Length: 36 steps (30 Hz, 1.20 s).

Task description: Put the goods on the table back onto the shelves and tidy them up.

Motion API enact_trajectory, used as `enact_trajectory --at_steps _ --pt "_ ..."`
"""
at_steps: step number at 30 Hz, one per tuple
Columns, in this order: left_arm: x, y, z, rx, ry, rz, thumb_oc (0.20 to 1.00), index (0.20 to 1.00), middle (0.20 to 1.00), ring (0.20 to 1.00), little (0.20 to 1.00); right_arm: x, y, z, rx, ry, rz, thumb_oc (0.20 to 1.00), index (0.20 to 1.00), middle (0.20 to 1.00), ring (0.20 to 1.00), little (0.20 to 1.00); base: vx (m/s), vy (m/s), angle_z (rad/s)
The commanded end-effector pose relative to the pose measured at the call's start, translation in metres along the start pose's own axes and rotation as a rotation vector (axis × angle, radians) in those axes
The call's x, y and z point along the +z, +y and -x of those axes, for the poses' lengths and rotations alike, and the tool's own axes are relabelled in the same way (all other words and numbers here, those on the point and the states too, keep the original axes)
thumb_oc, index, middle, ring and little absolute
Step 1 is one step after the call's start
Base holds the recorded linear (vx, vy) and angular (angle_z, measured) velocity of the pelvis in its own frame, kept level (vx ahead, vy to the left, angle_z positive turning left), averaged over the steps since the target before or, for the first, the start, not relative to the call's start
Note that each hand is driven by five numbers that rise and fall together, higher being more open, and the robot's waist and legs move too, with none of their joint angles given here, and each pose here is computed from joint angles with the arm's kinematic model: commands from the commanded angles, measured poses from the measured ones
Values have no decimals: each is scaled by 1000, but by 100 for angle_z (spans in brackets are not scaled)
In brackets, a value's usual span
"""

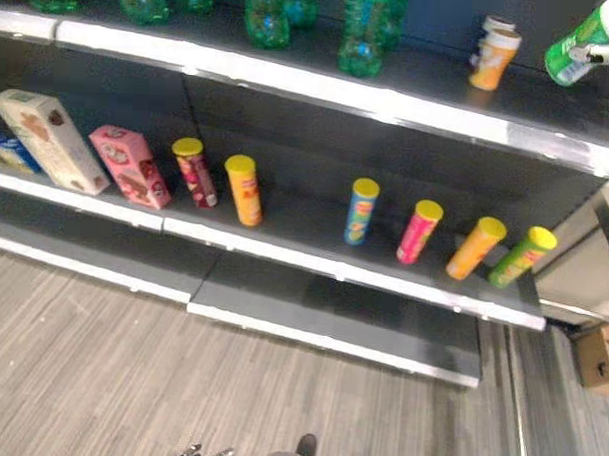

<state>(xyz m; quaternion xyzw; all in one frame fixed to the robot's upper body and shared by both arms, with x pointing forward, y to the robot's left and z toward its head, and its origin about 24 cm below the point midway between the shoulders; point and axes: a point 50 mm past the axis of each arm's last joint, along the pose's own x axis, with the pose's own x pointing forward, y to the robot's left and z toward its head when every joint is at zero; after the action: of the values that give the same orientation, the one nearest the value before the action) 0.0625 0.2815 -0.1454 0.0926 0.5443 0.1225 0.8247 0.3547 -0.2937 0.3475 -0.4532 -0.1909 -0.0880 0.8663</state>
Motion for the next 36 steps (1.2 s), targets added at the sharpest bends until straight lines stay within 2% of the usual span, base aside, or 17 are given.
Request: enact_trajectory --at_steps 1,9,25,33,34,35,36 --pt "4 19 -1 44 -5 -4 1000 1000 1000 1000 1000 0 -22 -4 -61 37 -36 200 200 200 200 200 15 -18 17" --pt "9 18 -3 53 -3 -2 1000 1000 1000 1000 1000 -33 -23 -1 -86 220 -5 200 200 200 200 200 55 -36 25" --pt "14 23 -5 66 -8 -9 1000 1000 1000 1000 1000 -27 -39 -2 -29 264 251 200 200 200 200 200 8 1 2" --pt "13 24 -5 65 1 -15 1000 1000 1000 1000 1000 -33 -31 -2 -15 283 230 200 200 200 200 200 -4 -1 -4" --pt "12 23 -5 64 5 -16 1000 1000 1000 1000 1000 -33 -30 -2 -17 283 226 341 341 341 341 341 0 0 0" --pt "11 23 -5 64 6 -15 1000 1000 1000 1000 1000 -33 -30 -2 -21 282 224 693 693 693 693 693 0 0 0" --pt "11 23 -5 64 7 -13 1000 1000 1000 1000 1000 -33 -29 -2 -27 280 216 1000 1000 1000 1000 1000 0 0 0"
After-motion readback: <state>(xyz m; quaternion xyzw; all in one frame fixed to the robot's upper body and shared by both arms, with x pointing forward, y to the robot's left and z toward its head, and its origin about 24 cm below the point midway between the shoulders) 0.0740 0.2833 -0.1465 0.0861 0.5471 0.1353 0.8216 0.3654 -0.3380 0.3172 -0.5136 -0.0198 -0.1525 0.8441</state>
